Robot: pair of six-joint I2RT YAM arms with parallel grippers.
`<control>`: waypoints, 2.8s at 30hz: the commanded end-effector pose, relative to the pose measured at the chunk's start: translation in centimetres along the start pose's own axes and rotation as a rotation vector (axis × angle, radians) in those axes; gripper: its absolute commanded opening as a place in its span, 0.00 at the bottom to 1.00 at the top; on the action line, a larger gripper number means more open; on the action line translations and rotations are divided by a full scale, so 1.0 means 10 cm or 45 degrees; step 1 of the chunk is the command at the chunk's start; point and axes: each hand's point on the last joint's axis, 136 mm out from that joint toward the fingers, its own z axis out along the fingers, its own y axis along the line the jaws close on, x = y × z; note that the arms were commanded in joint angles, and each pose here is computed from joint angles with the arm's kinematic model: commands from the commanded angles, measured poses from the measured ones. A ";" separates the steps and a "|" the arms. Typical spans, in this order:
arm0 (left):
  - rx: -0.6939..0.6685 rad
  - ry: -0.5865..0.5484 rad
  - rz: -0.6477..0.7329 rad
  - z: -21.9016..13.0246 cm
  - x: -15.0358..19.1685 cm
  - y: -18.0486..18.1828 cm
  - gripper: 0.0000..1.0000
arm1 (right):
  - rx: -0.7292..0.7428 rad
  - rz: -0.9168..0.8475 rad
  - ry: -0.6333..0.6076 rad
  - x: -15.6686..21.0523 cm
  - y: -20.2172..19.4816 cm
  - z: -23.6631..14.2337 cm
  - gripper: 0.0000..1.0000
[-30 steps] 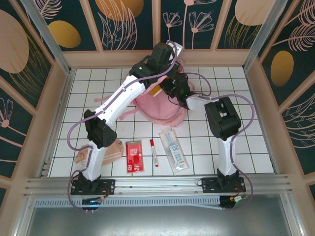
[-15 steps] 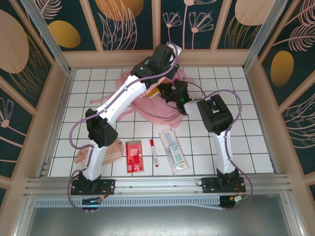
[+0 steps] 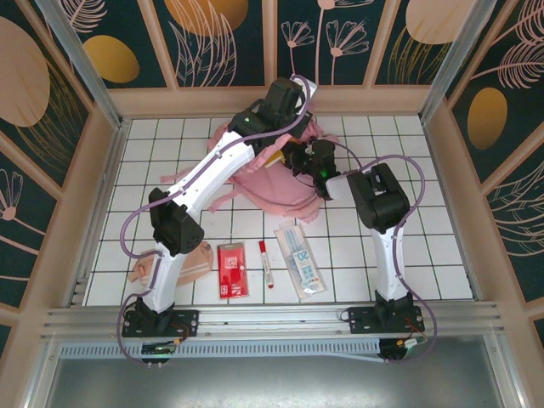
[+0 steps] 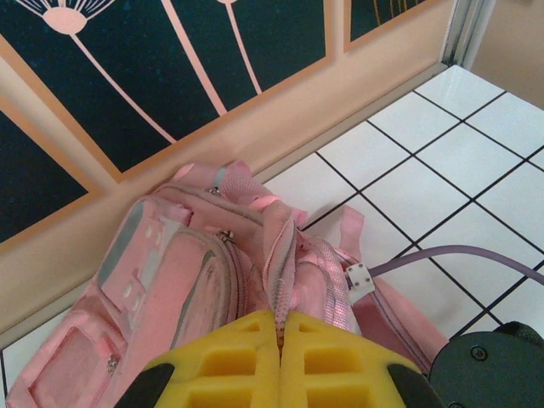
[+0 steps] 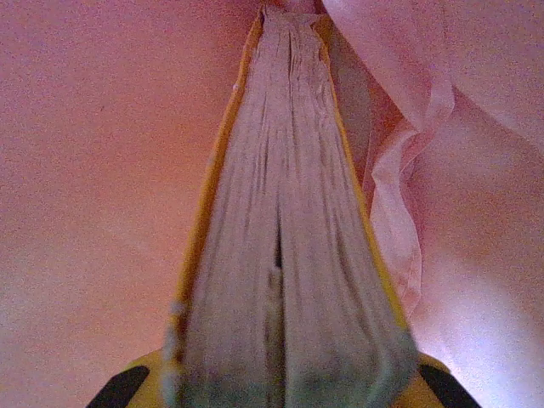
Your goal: Pack the student bag
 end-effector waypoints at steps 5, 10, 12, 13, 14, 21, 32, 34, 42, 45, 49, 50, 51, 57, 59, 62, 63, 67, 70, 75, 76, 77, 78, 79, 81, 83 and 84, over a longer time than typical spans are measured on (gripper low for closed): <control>0.026 -0.242 -0.090 -0.42 -0.61 0.04 0.00 | -0.010 -0.115 -0.411 -0.30 0.43 -0.11 0.00; -0.124 -0.211 -0.082 -0.41 -0.54 0.23 0.00 | 0.043 -0.140 -0.525 -0.30 0.49 -0.34 0.00; -0.156 -0.204 -0.084 -0.40 -0.51 0.28 0.00 | 0.011 -0.124 -0.586 -0.31 0.54 -0.50 0.00; -0.161 -0.202 -0.089 -0.40 -0.51 0.28 0.00 | -0.001 -0.114 -0.606 -0.32 0.55 -0.56 0.00; -0.161 -0.200 -0.096 -0.38 -0.50 0.28 0.00 | -0.015 -0.100 -0.622 -0.33 0.58 -0.60 0.00; -0.070 -0.206 -0.153 -0.34 -0.50 0.16 0.00 | -0.006 -0.066 -0.675 -0.41 0.66 -0.56 0.00; 0.093 -0.212 -0.267 -0.30 -0.52 -0.06 0.00 | -0.021 0.044 -0.524 -0.23 0.46 0.11 0.03; 0.087 -0.216 -0.267 -0.29 -0.53 -0.05 0.00 | 0.030 0.066 -0.489 -0.14 0.33 0.13 0.05; 0.008 -0.215 -0.218 -0.23 -0.51 0.04 0.00 | 0.192 0.131 -0.197 0.20 0.02 0.06 0.29; -0.020 -0.195 -0.194 -0.17 -0.45 0.06 0.00 | 0.270 0.108 -0.188 0.21 0.00 -0.19 0.41; -0.052 -0.147 -0.173 -0.05 -0.30 0.07 0.00 | 0.350 0.078 -0.172 0.18 0.07 -0.56 0.48; -0.054 -0.131 -0.167 -0.02 -0.25 0.07 0.00 | 0.378 0.067 -0.159 0.19 0.07 -0.66 0.48; -0.053 -0.118 -0.165 0.01 -0.21 0.06 0.00 | 0.409 0.067 -0.152 0.19 0.07 -0.75 0.49; 0.077 -0.027 -0.135 0.11 0.01 -0.15 0.21 | 0.482 -0.044 -0.127 0.25 0.18 -1.47 0.52; 0.137 -0.005 -0.132 0.08 0.03 -0.22 0.24 | 0.515 -0.123 -0.156 0.21 0.21 -1.72 0.52; 0.160 0.011 -0.139 -0.02 0.03 -0.23 0.29 | 0.580 -0.237 -0.223 0.10 0.27 -2.09 0.52; 0.164 0.016 -0.140 -0.06 0.03 -0.22 0.34 | 0.617 -0.284 -0.246 0.06 0.29 -2.21 0.52; 0.112 0.048 -0.179 -0.19 0.09 -0.03 0.44 | 0.746 -0.539 -0.237 -0.01 0.34 -2.46 0.52; -0.005 0.129 -0.294 -0.14 0.37 0.38 0.55 | 0.777 -0.705 -0.077 0.09 0.35 -2.38 0.52; -0.259 0.342 -0.513 -0.04 1.16 1.15 0.84 | 0.796 -0.896 0.267 0.51 0.19 -1.94 0.52; -0.369 0.376 -0.526 -0.07 1.33 1.31 0.98 | 0.818 -0.924 0.275 0.54 0.15 -1.88 0.52; -0.470 0.416 -0.538 -0.09 1.53 1.48 0.99 | 0.826 -0.947 0.291 0.59 0.12 -1.80 0.52; -0.534 0.449 -0.562 -0.10 1.71 1.61 0.99 | 0.834 -0.955 0.315 0.65 0.08 -1.72 0.52; -0.552 0.479 -0.598 -0.09 1.86 1.69 0.99 | 0.847 -0.952 0.325 0.68 0.04 -1.67 0.52; -0.513 0.520 -0.710 -0.01 2.12 1.77 0.99 | 0.927 -0.924 0.316 0.69 -0.10 -1.61 0.53; -0.483 0.555 -0.819 0.10 2.40 1.84 0.99 | 1.011 -0.920 0.283 0.70 -0.22 -1.60 0.53; -0.473 0.561 -0.853 0.15 2.49 1.88 0.99 | 1.036 -0.919 0.268 0.70 -0.25 -1.60 0.53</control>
